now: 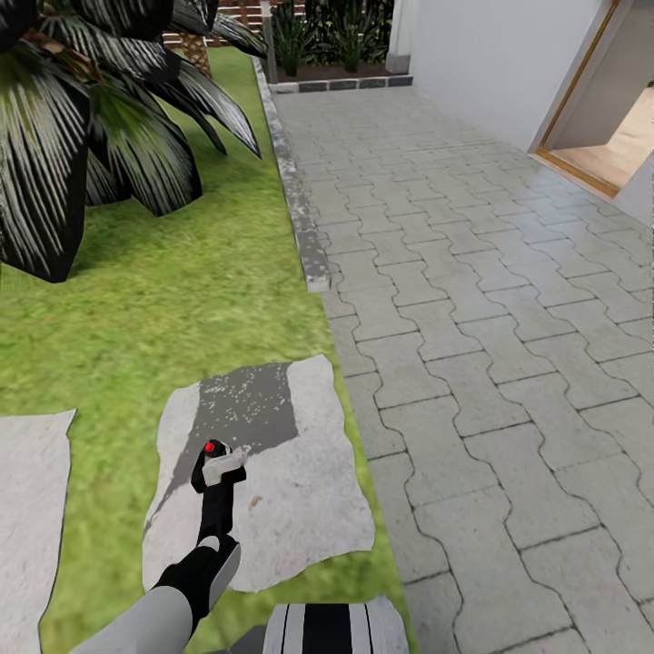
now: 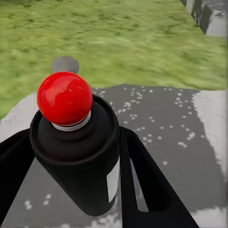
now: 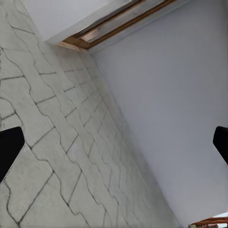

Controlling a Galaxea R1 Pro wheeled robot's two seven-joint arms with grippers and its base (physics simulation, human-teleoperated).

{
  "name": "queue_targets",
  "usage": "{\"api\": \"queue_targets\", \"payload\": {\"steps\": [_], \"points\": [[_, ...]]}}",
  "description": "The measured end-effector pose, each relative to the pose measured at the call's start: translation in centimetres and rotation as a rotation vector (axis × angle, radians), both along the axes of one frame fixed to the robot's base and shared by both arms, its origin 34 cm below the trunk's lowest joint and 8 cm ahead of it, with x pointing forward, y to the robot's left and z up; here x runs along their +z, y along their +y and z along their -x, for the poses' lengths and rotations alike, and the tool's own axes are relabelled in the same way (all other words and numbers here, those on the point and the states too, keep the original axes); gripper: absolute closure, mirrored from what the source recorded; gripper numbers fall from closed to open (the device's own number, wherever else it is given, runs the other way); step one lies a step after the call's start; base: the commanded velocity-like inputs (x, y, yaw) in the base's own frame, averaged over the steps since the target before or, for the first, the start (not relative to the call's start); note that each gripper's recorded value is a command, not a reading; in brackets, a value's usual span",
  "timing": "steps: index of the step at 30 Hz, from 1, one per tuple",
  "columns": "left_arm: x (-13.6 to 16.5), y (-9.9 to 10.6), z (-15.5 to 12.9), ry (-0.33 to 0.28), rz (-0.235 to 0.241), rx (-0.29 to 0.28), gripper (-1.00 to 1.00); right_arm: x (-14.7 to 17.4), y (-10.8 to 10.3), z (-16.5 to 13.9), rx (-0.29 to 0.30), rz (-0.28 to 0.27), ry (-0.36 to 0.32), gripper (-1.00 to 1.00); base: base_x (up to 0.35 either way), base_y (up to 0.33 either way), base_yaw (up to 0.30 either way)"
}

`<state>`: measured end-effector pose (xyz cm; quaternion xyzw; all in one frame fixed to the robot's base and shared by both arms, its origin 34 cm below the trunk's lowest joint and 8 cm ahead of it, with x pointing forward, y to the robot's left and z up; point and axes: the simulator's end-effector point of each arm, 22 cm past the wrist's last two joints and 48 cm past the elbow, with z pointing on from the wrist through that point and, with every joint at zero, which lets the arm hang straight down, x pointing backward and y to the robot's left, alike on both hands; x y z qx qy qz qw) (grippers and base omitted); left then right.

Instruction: In the garden, pick up the pesticide atomizer on the floor and spray pesticide onto both trees until each tree trunk is fully covered.

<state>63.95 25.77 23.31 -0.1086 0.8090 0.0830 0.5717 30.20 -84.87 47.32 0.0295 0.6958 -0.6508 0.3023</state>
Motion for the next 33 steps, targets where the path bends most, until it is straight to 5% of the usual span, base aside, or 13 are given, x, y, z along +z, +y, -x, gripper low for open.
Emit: {"api": "queue_targets", "payload": {"steps": [33], "points": [[7.8,-1.0,-2.9,-0.128,0.016,-0.002,1.00,2.8,0.4,-0.3,0.003,-0.011,-0.143,-1.00,0.000,0.000,0.000]]}}
